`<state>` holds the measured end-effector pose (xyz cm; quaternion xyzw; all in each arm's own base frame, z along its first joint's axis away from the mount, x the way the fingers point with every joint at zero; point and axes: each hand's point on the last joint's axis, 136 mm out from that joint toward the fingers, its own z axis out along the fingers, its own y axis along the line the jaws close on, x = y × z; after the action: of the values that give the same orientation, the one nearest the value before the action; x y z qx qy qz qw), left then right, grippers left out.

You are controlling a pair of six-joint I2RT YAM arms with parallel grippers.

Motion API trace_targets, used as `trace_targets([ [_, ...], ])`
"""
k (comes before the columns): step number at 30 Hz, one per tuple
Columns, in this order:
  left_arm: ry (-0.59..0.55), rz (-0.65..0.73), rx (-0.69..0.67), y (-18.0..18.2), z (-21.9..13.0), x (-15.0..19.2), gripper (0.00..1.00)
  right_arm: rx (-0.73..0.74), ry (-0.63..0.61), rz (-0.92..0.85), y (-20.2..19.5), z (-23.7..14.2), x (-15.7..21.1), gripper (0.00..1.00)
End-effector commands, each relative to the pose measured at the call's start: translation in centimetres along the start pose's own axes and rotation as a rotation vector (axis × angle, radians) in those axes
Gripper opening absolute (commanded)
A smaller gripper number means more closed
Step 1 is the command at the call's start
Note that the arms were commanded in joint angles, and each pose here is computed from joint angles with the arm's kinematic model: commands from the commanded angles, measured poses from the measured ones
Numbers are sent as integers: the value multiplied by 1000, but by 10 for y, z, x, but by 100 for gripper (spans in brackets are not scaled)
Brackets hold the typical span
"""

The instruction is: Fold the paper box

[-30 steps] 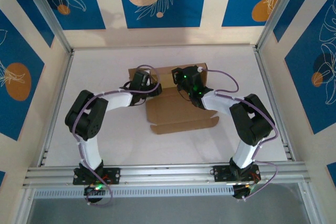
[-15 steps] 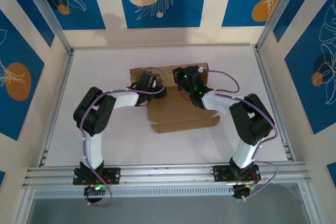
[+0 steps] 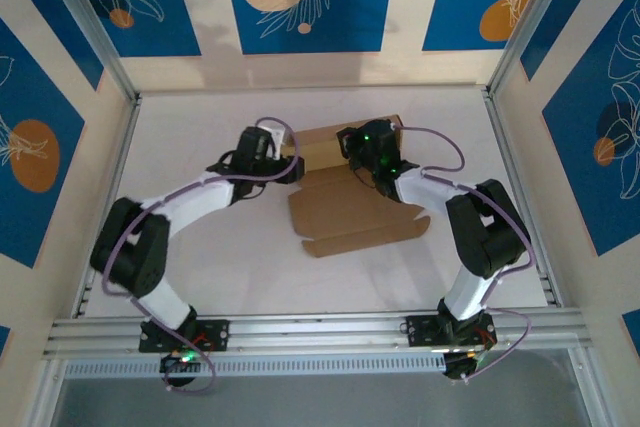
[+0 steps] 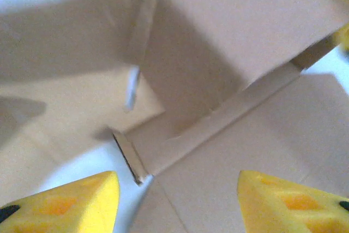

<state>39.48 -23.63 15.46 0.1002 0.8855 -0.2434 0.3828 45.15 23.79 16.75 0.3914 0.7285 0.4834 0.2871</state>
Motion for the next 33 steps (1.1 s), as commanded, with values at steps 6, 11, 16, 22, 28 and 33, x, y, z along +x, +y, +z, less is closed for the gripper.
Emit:
trace_targets([
  [6, -156, -67, -259, 90, -55, -34, 58, 132, 92, -67, -33, -7, 2, 0],
  [11, -11, -43, -353, 128, -22, -12, 55, 110, 129, -69, -25, -4, 4, 0],
  [16, 52, 3, -104, 100, 12, 7, 55, 111, 145, -42, -25, 0, 4, 0],
  [22, 53, 17, 161, 56, 19, 17, 50, 102, 147, 12, -24, 5, 2, 0],
  [28, 18, 22, 212, 38, 12, 16, 53, 90, 165, 25, -18, 11, 3, 0],
  [33, -103, 39, 117, 50, -15, -13, 57, 105, 169, 6, -18, 7, -3, 0],
])
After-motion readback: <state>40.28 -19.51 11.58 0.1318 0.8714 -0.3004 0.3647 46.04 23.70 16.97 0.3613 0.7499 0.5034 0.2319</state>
